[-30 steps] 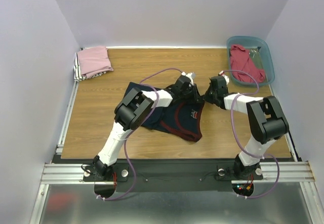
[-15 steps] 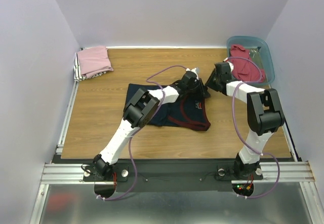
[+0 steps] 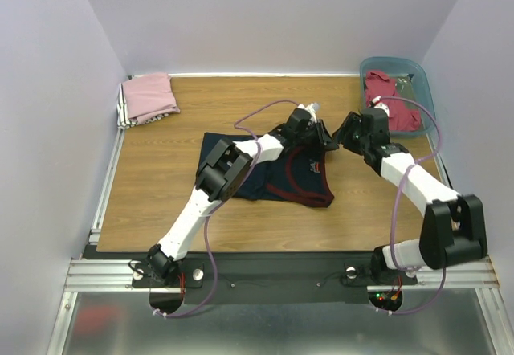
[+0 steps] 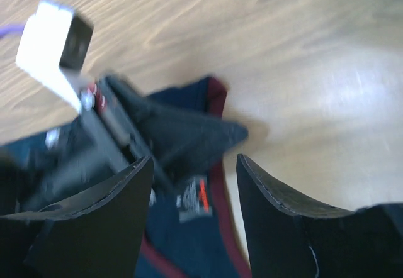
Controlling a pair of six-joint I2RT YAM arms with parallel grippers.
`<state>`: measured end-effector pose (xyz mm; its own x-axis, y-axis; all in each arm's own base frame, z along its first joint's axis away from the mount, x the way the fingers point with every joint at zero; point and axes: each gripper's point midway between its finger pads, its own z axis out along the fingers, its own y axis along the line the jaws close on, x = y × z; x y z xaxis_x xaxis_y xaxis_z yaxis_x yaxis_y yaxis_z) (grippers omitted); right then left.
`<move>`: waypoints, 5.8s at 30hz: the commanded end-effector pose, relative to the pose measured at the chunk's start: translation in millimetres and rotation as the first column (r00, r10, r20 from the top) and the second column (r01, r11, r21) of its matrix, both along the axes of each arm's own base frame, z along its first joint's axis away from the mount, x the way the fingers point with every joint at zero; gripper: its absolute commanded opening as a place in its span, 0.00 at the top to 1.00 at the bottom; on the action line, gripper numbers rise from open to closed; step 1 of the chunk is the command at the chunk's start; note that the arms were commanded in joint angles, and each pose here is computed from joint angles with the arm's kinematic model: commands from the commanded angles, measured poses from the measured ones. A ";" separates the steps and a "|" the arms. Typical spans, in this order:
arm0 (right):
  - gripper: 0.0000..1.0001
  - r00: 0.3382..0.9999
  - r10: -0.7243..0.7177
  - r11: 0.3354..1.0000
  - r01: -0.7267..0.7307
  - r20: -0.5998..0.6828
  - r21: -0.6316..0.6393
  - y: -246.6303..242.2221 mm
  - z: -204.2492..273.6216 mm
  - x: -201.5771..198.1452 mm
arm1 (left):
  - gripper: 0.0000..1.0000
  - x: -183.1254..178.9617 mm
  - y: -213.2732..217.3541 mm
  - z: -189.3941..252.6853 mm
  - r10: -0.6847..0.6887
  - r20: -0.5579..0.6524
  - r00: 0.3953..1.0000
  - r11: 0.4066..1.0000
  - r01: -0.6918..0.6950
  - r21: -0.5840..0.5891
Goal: Fold and stack the tank tops
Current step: Fold the tank top
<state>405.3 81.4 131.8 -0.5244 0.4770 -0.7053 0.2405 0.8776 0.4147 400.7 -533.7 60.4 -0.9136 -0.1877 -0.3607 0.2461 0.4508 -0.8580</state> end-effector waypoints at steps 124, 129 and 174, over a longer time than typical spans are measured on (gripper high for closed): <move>0.26 0.985 -0.022 0.964 -0.025 -0.171 -0.265 15.5 -41.7 -61.2 | 0.59 -30.8 342.3 80.6 0.570 0.229 0.789 0.754 -0.613 0.235; 0.25 0.989 0.005 0.969 -0.041 -0.148 -0.244 20.0 -21.4 -61.2 | 0.58 -27.7 368.9 78.5 0.603 0.219 0.767 0.727 -0.642 0.243; 0.52 0.762 0.625 0.672 -0.635 -0.169 -0.381 428.5 -91.5 -154.7 | 0.50 43.4 483.1 58.9 0.624 0.184 0.760 0.671 -0.641 0.373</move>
<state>256.0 514.0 46.5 -0.6105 -0.2738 -0.7432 -0.4309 0.9021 0.0216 441.2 -47.4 88.5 -0.6444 -0.5621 -0.5184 -0.2595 0.7985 -0.5433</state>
